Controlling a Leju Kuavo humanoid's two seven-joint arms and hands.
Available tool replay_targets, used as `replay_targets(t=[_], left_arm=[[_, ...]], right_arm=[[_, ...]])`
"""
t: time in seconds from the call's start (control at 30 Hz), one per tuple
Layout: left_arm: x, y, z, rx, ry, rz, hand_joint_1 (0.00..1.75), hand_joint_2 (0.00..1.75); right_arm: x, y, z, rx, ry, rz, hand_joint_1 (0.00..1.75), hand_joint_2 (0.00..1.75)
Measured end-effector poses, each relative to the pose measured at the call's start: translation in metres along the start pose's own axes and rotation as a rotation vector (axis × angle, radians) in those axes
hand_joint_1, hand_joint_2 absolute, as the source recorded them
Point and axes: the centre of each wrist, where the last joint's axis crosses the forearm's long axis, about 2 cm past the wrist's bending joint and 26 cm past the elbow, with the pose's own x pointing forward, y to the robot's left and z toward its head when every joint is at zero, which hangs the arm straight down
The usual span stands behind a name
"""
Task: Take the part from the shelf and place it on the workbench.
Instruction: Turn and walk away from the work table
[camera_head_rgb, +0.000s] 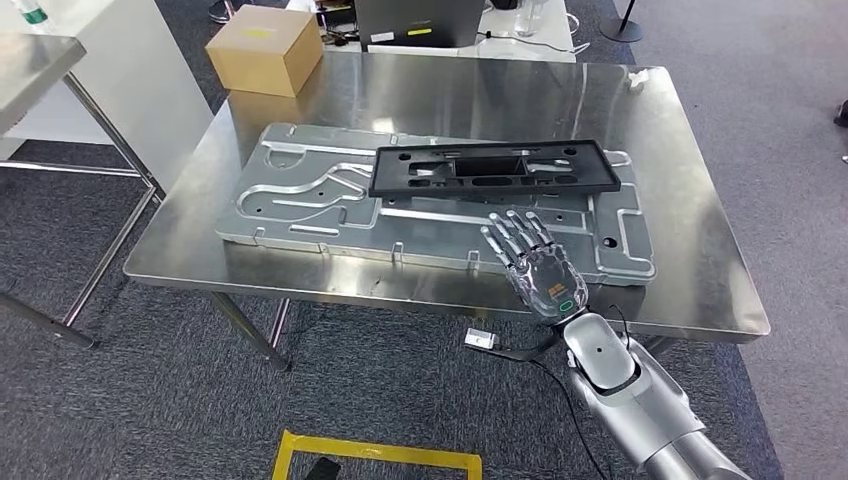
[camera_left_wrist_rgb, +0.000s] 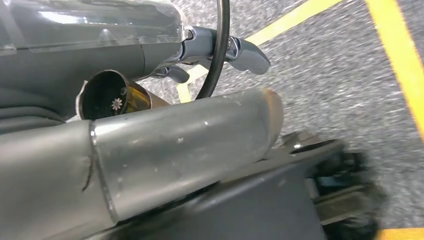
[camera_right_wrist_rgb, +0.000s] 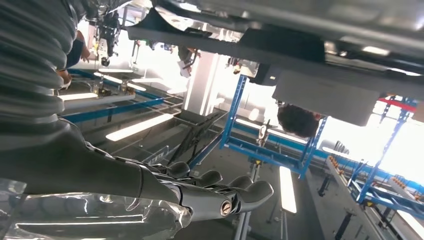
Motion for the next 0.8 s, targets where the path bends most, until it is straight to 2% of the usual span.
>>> replay_targets(t=[0.8], left_arm=[[0.0031,0.0001,-0.0003,-0.002,-0.007,-0.004,0.00,0.00]], right_arm=[[-0.0035,-0.0016,-0.0014,-0.008,0.006,0.002,0.00,1.75]])
